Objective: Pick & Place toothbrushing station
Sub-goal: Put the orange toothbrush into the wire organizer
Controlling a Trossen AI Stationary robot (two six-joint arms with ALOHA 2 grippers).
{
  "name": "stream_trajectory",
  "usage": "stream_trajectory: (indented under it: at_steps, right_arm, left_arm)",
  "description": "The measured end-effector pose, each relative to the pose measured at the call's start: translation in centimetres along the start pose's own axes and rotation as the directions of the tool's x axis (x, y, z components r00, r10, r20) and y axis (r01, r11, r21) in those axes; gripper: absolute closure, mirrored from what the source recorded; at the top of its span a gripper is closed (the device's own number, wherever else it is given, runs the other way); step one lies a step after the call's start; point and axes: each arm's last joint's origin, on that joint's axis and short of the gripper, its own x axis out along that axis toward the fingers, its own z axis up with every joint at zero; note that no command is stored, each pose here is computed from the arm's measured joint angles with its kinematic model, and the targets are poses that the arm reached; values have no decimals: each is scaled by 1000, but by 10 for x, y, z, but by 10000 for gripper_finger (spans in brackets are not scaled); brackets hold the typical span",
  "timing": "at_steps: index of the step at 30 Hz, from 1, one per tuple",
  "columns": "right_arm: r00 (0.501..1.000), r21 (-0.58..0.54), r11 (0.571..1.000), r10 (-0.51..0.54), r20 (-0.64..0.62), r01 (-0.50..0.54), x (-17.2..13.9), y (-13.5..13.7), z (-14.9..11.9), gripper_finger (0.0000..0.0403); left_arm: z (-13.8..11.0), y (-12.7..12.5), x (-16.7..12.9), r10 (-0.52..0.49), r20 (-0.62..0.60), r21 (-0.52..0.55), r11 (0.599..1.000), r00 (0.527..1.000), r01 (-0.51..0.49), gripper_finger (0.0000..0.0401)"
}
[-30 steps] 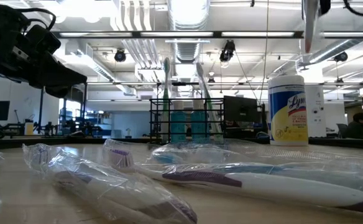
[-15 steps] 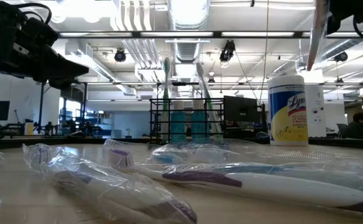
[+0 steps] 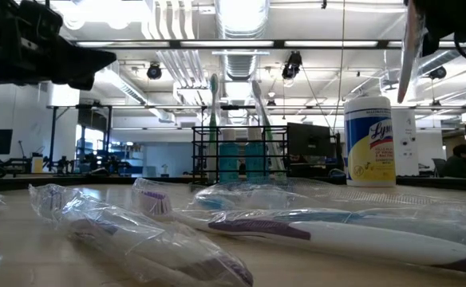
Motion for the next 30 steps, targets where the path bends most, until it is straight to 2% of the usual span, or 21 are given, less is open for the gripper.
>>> stream_trajectory:
  at_steps: [4,8,18,25,30]
  right_arm:
    - [1000,-9,1000,0,-4,0,-2,0,-12,390]
    - [999,-11,1000,-3,33,3,-5,0,-20,390]
    - [999,-12,1000,-2,35,2,-5,0,-20,390]
    - [998,-2,1000,-3,56,3,-6,0,-18,390]
    - [998,-18,1000,-3,59,4,-5,0,-18,390]
  left_arm:
    - [1,0,0,1,7,-8,1000,1000,-1,396]
    - [3,0,0,3,23,-74,997,1000,-1,396]
    - [3,0,0,3,21,-234,972,1000,2,396]
    - [0,0,0,4,-9,-245,969,1000,-6,396]
    - [-1,2,0,60,-16,-238,969,998,-62,396]
